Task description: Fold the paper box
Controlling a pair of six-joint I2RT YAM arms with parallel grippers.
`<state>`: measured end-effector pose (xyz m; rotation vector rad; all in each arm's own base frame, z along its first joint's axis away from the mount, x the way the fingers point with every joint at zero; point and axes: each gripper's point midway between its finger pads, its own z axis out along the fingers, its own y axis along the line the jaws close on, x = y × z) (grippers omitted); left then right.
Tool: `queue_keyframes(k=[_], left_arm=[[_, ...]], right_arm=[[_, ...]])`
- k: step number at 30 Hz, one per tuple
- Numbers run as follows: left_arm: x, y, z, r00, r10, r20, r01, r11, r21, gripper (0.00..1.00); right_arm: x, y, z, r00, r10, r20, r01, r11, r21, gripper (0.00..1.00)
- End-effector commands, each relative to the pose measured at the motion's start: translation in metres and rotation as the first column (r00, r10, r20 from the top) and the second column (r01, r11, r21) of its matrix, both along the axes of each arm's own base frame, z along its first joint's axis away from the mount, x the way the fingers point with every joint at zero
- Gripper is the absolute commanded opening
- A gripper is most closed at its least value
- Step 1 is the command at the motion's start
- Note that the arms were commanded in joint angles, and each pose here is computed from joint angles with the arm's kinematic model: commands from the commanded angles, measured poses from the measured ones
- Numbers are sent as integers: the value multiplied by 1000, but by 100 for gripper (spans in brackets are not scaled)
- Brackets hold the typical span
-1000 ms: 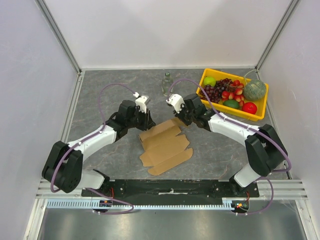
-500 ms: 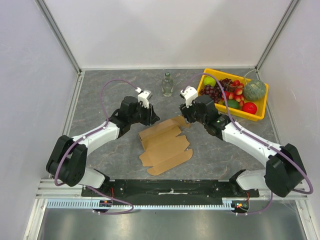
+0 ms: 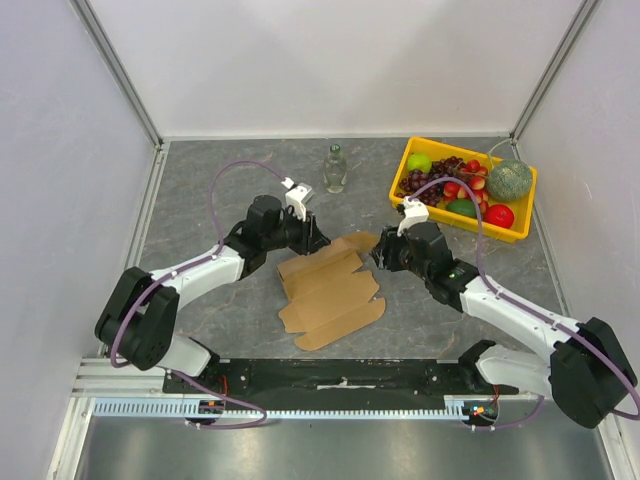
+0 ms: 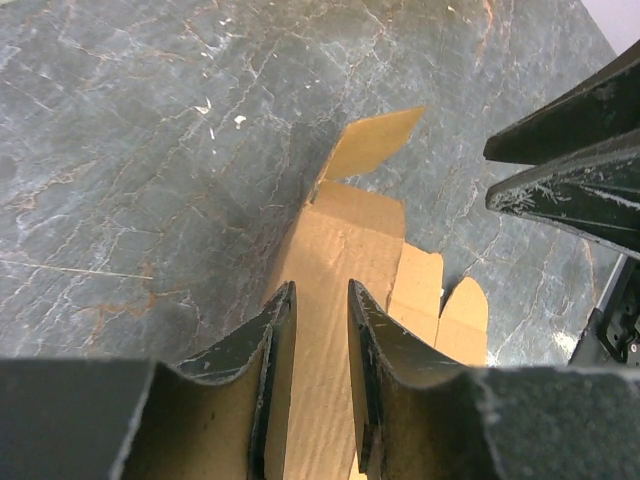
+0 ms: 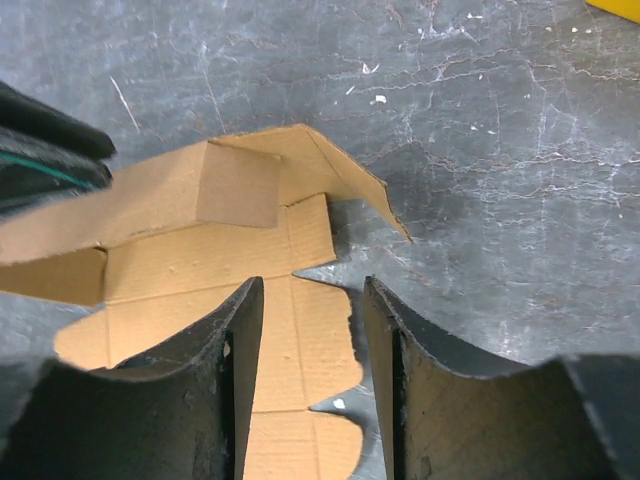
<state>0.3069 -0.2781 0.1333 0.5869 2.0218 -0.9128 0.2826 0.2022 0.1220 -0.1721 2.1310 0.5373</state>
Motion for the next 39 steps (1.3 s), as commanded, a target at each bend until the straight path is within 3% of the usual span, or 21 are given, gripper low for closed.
queue_keyframes(k=[1, 11, 22, 39], left_arm=[[-6, -8, -4, 998, -48, 35, 48, 999, 17, 34], [-11, 3, -13, 998, -19, 54, 15, 998, 67, 33], [-14, 2, -12, 998, -24, 62, 19, 997, 75, 33], [-18, -4, -16, 998, -42, 55, 37, 996, 83, 33]], right_arm=[[19, 9, 36, 992, -113, 61, 99, 976, 194, 49], [48, 34, 21, 998, -44, 41, 39, 992, 118, 26], [53, 51, -1, 999, 36, 1, -36, 996, 77, 25], [29, 83, -23, 970, 230, -78, -213, 961, 175, 24]])
